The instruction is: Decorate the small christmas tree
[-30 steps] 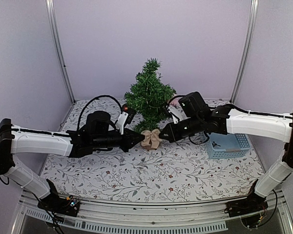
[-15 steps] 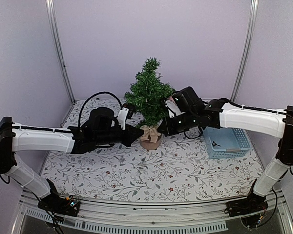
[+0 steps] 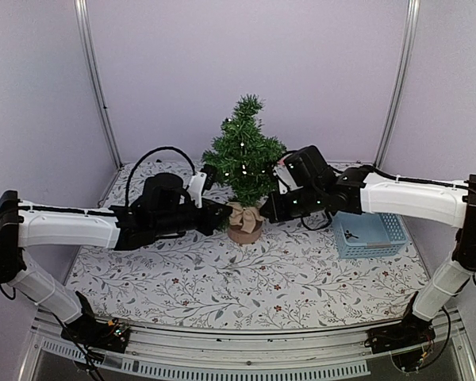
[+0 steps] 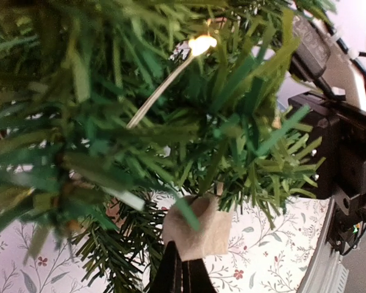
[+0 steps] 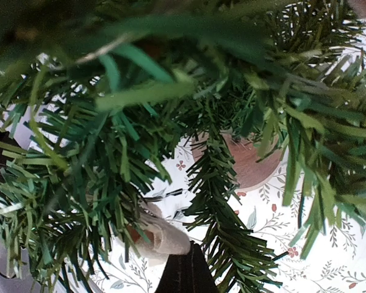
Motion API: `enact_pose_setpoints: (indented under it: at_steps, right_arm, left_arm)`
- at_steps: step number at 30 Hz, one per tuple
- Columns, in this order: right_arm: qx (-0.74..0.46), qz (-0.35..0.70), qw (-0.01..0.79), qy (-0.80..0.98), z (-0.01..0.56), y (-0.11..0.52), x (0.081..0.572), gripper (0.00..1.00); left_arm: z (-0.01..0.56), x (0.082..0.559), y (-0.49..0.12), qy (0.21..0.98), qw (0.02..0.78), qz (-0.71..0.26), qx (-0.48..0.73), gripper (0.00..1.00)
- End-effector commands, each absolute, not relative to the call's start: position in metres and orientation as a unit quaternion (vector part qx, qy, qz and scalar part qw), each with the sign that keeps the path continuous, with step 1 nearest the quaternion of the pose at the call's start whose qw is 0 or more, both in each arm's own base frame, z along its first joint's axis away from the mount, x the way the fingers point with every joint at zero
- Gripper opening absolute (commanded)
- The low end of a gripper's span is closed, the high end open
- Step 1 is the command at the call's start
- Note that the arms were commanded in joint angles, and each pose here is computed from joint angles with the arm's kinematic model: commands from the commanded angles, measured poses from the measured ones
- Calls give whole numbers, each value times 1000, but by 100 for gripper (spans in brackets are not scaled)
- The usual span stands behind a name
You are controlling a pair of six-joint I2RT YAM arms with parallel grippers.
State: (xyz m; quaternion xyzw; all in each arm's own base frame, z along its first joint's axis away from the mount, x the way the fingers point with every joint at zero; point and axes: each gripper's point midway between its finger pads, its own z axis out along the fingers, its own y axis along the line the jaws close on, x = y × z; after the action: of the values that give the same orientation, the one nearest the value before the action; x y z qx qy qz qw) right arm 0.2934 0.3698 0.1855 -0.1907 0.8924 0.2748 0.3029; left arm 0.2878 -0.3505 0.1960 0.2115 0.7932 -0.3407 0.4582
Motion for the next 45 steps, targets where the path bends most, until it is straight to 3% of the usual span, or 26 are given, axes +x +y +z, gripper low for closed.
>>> enact_pose_setpoints:
  at_steps: [1,32,45]
  right_arm:
    - [-165,297,353,872,214,365,300,0]
    - [-148,249,370,883,197,370,328,0]
    - [-137,267,390,871,208,373,331,5]
  left_arm:
    - [213,294,-344,774,491,-344,202,0]
    - [196,319,-343,784,522,-278,190,0]
    - [211,326,-343,768,549,-269,191,0]
